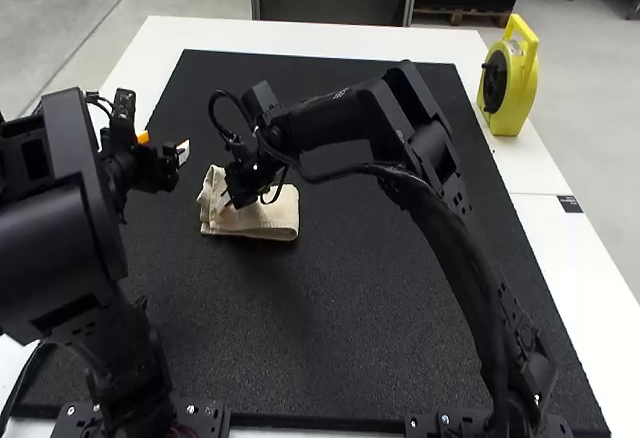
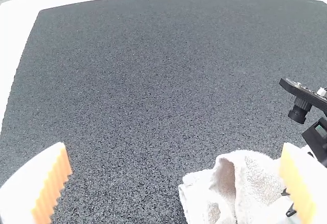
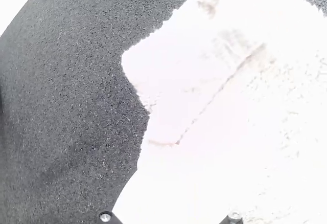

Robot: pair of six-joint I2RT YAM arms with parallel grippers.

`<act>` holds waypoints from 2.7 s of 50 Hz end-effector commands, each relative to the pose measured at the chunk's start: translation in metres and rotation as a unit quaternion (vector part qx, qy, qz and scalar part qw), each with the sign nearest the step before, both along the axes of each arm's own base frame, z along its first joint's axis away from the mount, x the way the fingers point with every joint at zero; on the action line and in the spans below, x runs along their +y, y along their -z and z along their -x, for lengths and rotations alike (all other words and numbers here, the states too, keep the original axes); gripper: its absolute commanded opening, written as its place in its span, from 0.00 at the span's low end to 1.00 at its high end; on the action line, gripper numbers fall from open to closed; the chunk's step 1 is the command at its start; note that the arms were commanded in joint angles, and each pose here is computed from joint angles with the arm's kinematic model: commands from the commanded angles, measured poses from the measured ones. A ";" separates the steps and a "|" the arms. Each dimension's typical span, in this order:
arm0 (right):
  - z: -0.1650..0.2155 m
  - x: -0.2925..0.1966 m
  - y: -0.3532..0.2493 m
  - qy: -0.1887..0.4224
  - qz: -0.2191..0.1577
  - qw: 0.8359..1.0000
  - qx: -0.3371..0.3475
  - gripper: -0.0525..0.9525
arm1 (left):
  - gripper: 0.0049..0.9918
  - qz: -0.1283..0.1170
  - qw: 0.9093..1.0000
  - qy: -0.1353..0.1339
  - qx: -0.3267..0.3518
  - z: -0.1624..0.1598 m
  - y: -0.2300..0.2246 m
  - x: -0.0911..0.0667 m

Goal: Fold the towel.

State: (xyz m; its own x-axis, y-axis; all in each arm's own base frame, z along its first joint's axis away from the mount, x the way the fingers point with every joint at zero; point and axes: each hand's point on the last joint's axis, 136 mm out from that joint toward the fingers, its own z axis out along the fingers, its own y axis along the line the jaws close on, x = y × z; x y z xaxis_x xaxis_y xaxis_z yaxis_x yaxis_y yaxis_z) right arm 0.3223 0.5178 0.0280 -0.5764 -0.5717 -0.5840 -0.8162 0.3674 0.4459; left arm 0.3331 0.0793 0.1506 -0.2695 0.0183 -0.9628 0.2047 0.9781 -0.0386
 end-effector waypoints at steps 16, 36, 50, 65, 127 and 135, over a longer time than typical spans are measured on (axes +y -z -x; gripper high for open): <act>-0.015 0.012 -0.063 -0.007 -0.049 0.999 0.004 0.04 | 0.97 0.000 1.000 0.001 -0.007 0.000 -0.007 -0.002; -0.033 -0.008 -0.091 0.013 -0.053 0.999 0.004 0.04 | 0.97 -0.002 1.000 -0.001 -0.008 0.000 -0.007 -0.002; -0.054 -0.039 -0.106 0.039 -0.051 0.998 0.010 0.04 | 0.97 -0.001 1.000 0.000 -0.007 -0.001 -0.007 -0.003; -0.041 -0.061 -0.100 0.039 -0.029 0.998 0.026 0.04 | 0.97 0.006 1.000 0.019 -0.010 -0.006 -0.010 -0.019; -0.005 -0.067 -0.030 0.040 -0.008 0.997 0.059 0.04 | 0.97 0.008 1.000 0.012 -0.020 -0.005 -0.019 -0.019; -0.004 -0.064 -0.025 0.040 -0.009 0.997 0.061 0.04 | 0.97 0.007 1.000 0.010 -0.021 -0.004 -0.019 -0.018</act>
State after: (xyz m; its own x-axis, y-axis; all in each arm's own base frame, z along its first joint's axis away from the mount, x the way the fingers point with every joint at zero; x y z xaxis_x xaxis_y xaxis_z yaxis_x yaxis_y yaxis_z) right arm 0.3306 0.4493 0.0605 -0.6797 -0.5089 -0.5282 -0.7319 0.4230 0.5342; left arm 0.3381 0.0617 0.1599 -0.2549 -0.0021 -0.9670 0.2314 0.9708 -0.0632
